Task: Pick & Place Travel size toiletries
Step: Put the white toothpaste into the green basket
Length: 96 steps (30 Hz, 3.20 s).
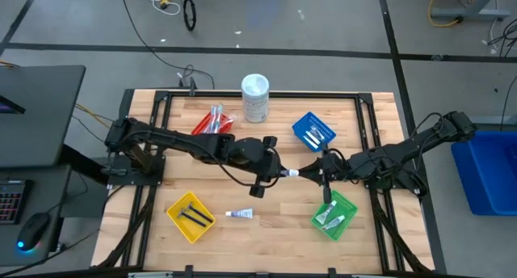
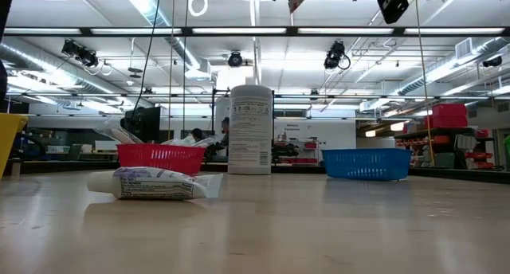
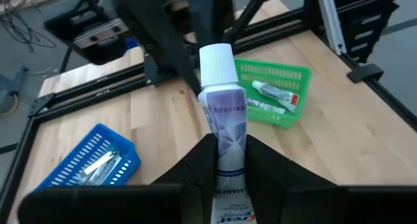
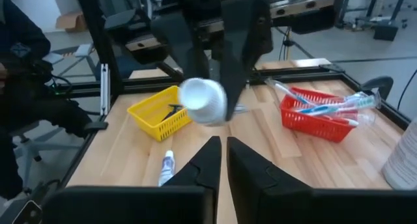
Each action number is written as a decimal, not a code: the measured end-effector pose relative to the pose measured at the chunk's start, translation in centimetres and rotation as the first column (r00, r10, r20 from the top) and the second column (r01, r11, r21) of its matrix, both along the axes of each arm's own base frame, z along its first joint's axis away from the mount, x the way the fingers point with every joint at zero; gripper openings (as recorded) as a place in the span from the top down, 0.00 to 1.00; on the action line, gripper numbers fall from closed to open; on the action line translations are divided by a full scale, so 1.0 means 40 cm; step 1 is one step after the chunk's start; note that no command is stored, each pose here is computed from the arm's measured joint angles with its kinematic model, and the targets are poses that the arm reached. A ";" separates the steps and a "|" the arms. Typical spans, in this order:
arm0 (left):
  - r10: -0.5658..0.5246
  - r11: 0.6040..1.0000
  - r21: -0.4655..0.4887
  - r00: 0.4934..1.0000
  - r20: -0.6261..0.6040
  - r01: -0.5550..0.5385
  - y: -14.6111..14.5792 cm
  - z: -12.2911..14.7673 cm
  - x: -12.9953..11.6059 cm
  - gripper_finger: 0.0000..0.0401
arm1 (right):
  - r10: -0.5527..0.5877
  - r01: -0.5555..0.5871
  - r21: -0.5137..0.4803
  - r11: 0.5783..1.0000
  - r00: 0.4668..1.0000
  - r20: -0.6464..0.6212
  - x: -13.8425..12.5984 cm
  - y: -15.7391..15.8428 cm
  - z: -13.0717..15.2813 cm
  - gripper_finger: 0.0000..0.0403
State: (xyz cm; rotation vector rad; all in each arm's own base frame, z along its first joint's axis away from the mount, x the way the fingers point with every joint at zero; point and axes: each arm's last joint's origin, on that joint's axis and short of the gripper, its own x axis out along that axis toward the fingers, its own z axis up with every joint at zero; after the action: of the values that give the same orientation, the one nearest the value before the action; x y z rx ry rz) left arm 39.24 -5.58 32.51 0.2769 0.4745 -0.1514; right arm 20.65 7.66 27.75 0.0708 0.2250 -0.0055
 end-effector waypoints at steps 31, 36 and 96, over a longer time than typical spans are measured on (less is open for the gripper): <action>0.039 0.999 -0.027 0.999 -0.019 -0.039 0.034 -0.003 0.003 0.81 | -0.048 0.049 -0.019 0.999 0.998 0.050 -0.032 -0.019 0.031 0.47; 0.032 0.999 -0.022 0.999 -0.031 -0.033 0.034 -0.006 0.001 0.81 | -0.057 0.058 -0.027 0.998 0.997 0.047 -0.028 -0.023 0.029 0.46; 0.036 0.999 -0.014 0.999 -0.027 -0.036 0.051 -0.005 0.003 0.80 | -0.032 0.038 -0.079 0.996 0.996 0.080 0.024 -0.025 0.014 0.82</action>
State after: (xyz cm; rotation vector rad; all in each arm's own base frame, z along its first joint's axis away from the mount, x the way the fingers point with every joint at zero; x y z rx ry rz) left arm 39.38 -3.54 32.30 0.2522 0.5043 -0.1237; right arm 21.62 6.65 28.32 -0.0049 0.1442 -0.0464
